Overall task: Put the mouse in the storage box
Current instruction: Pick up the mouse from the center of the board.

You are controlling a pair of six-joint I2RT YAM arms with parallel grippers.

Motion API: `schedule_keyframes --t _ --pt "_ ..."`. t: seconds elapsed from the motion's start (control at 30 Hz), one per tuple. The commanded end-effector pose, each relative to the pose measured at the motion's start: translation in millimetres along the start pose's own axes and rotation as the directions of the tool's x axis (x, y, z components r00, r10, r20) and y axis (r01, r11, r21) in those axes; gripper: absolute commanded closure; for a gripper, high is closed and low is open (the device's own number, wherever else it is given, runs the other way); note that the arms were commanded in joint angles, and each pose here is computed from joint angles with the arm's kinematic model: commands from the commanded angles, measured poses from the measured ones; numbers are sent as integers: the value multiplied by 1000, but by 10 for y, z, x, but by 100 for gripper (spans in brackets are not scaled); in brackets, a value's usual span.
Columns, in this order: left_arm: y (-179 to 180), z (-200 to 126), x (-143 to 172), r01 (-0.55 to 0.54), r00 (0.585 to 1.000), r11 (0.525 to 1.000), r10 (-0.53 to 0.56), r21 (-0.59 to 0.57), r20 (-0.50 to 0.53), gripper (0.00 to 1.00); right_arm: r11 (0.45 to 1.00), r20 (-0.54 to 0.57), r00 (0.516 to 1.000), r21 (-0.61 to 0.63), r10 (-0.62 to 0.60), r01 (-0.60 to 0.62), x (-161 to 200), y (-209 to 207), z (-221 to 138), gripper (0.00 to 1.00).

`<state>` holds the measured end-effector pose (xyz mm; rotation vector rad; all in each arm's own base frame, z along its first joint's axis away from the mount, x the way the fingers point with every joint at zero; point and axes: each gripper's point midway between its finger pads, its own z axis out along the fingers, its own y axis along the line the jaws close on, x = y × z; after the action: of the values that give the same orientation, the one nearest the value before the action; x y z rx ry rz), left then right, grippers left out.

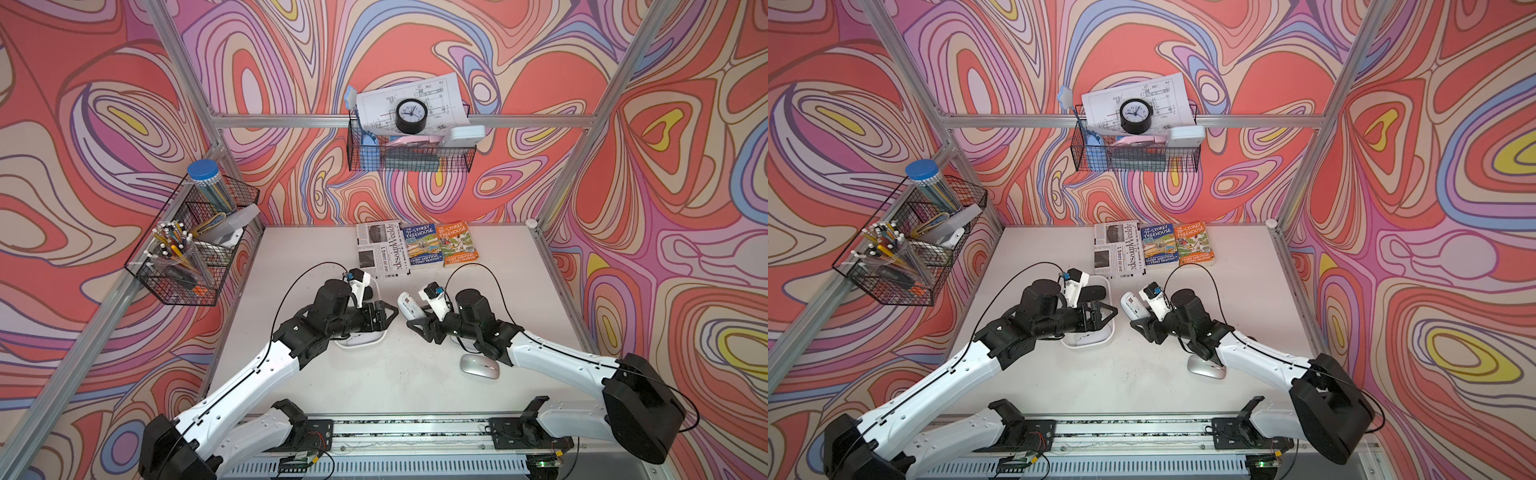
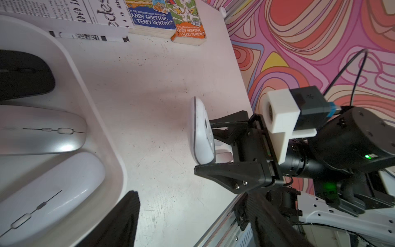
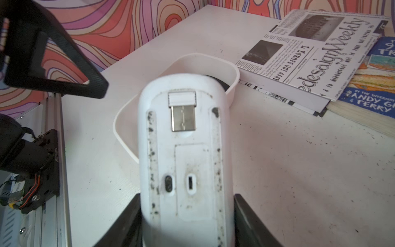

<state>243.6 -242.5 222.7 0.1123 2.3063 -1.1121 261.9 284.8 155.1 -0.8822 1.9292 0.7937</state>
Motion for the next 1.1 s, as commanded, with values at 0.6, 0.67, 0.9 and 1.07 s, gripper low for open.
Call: schedule_keyframes --t 0.6,0.67,0.9,1.07 --pt "-243 620 20 82 988 990 -66 116 -137 53 991 48 996 -99 -82 86 -144 188 12 53" --pt "-272 666 45 81 986 989 -62 120 -152 58 992 47 996 -95 -82 86 -139 181 8 53" --pt "-263 711 70 88 984 990 -70 110 -163 90 992 48 995 -91 -88 92 -142 180 2 53" --pt "-222 695 26 63 987 996 -53 67 -150 100 994 39 996 -74 -78 81 -117 146 6 25"
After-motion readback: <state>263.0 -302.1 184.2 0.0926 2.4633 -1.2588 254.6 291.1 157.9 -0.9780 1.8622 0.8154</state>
